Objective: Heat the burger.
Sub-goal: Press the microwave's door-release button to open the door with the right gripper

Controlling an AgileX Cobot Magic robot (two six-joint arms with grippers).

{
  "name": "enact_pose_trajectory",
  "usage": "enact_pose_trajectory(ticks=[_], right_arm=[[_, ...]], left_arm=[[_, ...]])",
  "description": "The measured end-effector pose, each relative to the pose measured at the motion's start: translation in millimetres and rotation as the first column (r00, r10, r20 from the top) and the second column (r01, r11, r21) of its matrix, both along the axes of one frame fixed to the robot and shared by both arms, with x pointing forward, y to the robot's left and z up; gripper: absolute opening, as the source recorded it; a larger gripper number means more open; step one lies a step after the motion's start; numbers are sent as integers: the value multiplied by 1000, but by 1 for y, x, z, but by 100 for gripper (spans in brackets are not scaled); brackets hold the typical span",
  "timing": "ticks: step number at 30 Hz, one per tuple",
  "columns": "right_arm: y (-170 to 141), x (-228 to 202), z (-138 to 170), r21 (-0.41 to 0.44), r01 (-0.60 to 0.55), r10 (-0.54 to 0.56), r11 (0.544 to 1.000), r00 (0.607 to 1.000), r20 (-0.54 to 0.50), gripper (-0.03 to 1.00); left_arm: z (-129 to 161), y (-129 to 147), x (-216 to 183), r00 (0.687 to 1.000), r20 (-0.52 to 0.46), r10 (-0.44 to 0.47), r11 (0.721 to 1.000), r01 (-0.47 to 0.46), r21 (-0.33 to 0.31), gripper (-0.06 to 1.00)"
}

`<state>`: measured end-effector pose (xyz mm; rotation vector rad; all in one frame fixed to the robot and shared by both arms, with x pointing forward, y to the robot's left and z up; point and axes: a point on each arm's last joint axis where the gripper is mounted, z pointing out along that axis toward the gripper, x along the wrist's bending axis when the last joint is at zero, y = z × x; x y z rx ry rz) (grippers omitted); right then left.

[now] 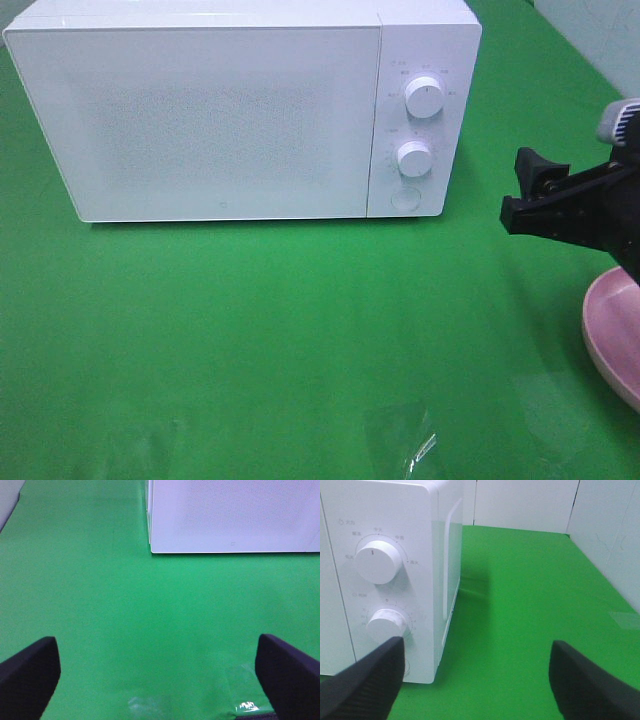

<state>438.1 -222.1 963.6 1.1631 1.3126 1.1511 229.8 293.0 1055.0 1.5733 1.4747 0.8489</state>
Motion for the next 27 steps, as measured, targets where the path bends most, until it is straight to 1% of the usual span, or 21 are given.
enact_pose_trajectory(ticks=[7,9,12,13,16,17,21,25,26,27], right_arm=[[19,1,-11,5,14,-14,1000,1000,-22,73],[31,5,-15,0,-2,2,1000,1000,-28,73],[35,6,-15,0,-10,10,1000,1000,-29,73],[42,9,-17,-3,-24,23,1000,999,-32,73],[48,12,-19,-4,-34,34,999,999,-35,73],[55,15,-19,0,-43,43,999,999,-31,73],[64,22,-22,2,-46,46,999,998,-31,73],[68,26,-25,30,-41,42,999,998,-38,73],[69,27,-28,68,-37,40,997,998,-45,73],[69,27,-28,68,-37,40,997,998,-45,73]], left_arm=[[0,0,0,1000,0,0,1000,0,0,98],[0,0,0,1000,0,0,1000,0,0,98],[0,0,0,1000,0,0,1000,0,0,98],[0,0,0,1000,0,0,1000,0,0,98],[0,0,0,1000,0,0,1000,0,0,98],[0,0,0,1000,0,0,1000,0,0,98],[0,0,0,1000,0,0,1000,0,0,98],[0,0,0,1000,0,0,1000,0,0,98],[0,0,0,1000,0,0,1000,0,0,98],[0,0,0,1000,0,0,1000,0,0,98]])
